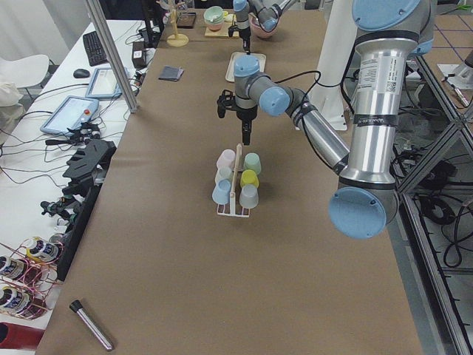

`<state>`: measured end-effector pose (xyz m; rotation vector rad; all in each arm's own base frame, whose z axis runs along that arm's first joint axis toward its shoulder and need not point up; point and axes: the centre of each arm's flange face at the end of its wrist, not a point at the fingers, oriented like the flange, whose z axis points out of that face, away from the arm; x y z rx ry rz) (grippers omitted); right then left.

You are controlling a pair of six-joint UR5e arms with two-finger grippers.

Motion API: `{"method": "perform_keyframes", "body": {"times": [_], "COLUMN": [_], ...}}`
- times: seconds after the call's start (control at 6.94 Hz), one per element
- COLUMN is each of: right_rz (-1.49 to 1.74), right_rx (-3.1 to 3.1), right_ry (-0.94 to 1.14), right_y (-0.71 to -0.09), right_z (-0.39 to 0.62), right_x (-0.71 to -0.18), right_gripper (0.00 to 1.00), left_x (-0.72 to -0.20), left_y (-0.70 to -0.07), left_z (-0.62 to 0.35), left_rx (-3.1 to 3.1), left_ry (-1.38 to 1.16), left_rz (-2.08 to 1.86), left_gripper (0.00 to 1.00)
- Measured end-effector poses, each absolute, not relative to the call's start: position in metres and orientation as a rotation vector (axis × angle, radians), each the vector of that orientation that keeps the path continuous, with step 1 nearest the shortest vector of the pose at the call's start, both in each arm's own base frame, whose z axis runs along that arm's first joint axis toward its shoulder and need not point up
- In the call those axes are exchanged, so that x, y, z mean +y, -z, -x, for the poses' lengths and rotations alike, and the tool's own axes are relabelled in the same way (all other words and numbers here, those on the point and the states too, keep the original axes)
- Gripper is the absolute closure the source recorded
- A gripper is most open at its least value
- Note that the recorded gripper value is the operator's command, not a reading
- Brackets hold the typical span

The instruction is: Pick up and place green cup on tray

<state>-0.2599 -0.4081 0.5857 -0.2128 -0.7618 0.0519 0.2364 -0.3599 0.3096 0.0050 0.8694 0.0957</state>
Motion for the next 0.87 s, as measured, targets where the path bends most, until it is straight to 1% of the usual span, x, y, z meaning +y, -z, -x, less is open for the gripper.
{"method": "perform_keyframes", "body": {"times": [0.14, 0.43, 0.72, 0.87], "right_rz": [0.209, 0.196, 0.196, 0.195], "right_rx": [-0.766, -0.781, -0.837, -0.870], "right_ry": [-0.051, -0.041, -0.024, -0.011], "right_y": [-0.583, -0.573, -0.551, -0.542], "right_z": [0.259, 0.258, 0.249, 0.240], "right_x": [-0.408, -0.407, -0.403, -0.402], "right_gripper": [0.98, 0.99, 0.99, 1.00], "left_x": [-0.346, -0.318, -0.279, -0.259], "left_y": [-0.305, -0.301, -0.302, -0.290], "left_z": [-0.252, -0.287, -0.329, -0.348], "left_rx": [0.861, 0.812, 0.689, 0.591], "left_ry": [-0.141, -0.227, -0.324, -0.371], "left_rz": [-0.018, -0.068, -0.121, -0.138], "left_gripper": [0.02, 0.02, 0.02, 0.02]}}
